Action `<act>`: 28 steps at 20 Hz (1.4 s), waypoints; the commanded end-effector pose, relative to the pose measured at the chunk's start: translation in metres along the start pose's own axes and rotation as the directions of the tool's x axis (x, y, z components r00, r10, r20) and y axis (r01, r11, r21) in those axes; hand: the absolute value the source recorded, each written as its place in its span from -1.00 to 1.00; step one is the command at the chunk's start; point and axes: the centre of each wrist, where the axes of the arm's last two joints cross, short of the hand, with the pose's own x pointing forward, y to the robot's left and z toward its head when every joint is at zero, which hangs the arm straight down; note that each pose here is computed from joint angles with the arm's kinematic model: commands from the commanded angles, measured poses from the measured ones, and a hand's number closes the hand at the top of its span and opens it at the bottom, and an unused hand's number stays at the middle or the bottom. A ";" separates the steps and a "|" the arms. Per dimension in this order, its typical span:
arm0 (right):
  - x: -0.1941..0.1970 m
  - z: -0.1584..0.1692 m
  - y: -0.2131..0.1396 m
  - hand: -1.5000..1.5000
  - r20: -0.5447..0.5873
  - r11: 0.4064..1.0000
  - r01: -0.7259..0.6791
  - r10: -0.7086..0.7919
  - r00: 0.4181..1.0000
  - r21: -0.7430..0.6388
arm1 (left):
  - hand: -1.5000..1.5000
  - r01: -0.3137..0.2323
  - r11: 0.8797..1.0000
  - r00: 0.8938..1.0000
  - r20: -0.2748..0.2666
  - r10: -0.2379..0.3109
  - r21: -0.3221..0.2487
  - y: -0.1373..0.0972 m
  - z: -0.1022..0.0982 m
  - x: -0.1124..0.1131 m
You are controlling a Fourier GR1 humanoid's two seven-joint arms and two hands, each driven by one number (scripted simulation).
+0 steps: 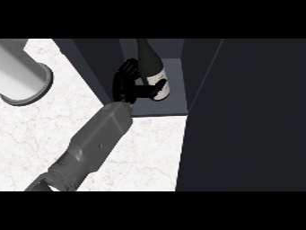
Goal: Pick up the wine, place it into the cabinet and close the cabinet
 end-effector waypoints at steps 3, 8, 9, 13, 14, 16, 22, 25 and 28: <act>-0.007 -0.013 0.008 -1.00 0.016 1.000 0.009 -0.009 1.000 -0.004 | 1.00 0.010 0.999 1.000 -0.029 -0.009 0.037 -0.011 -0.016 0.016; -0.018 -0.011 0.002 -1.00 0.014 0.999 0.031 -0.032 0.999 0.030 | 1.00 0.026 0.999 0.999 -0.021 -0.025 0.025 -0.023 -0.017 0.022; -0.002 -0.008 0.007 -1.00 0.022 0.999 0.024 -0.024 0.999 0.034 | 1.00 0.011 0.999 1.000 -0.012 -0.011 0.037 -0.016 -0.018 0.020; -0.011 -0.016 -0.009 -1.00 0.028 1.000 0.011 -0.012 1.000 0.027 | 1.00 -0.016 0.999 1.000 -0.005 0.016 0.027 -0.012 -0.014 0.015; -0.006 -0.015 0.006 -1.00 0.035 0.998 0.020 -0.022 0.999 0.051 | 1.00 -0.012 0.999 1.000 -0.014 0.013 0.045 -0.015 -0.017 0.018; -0.012 -0.012 0.005 -1.00 0.027 0.998 0.013 -0.015 1.000 0.064 | 1.00 0.004 1.000 1.000 -0.031 -0.004 0.025 -0.011 -0.011 0.011; -0.011 -0.014 0.018 -1.00 0.040 0.998 0.041 -0.044 0.998 0.054 | 1.00 0.031 0.999 0.998 -0.047 -0.030 0.014 -0.009 0.007 -0.005; -0.003 -0.008 0.008 -1.00 0.043 0.996 0.039 -0.042 0.998 0.078 | 1.00 0.007 1.000 0.999 -0.035 -0.006 0.014 -0.004 0.011 -0.010; -0.011 -0.020 0.014 -1.00 0.030 0.996 0.037 -0.040 0.999 0.077 | 1.00 -0.007 1.000 0.999 -0.043 0.008 0.021 -0.009 0.014 -0.011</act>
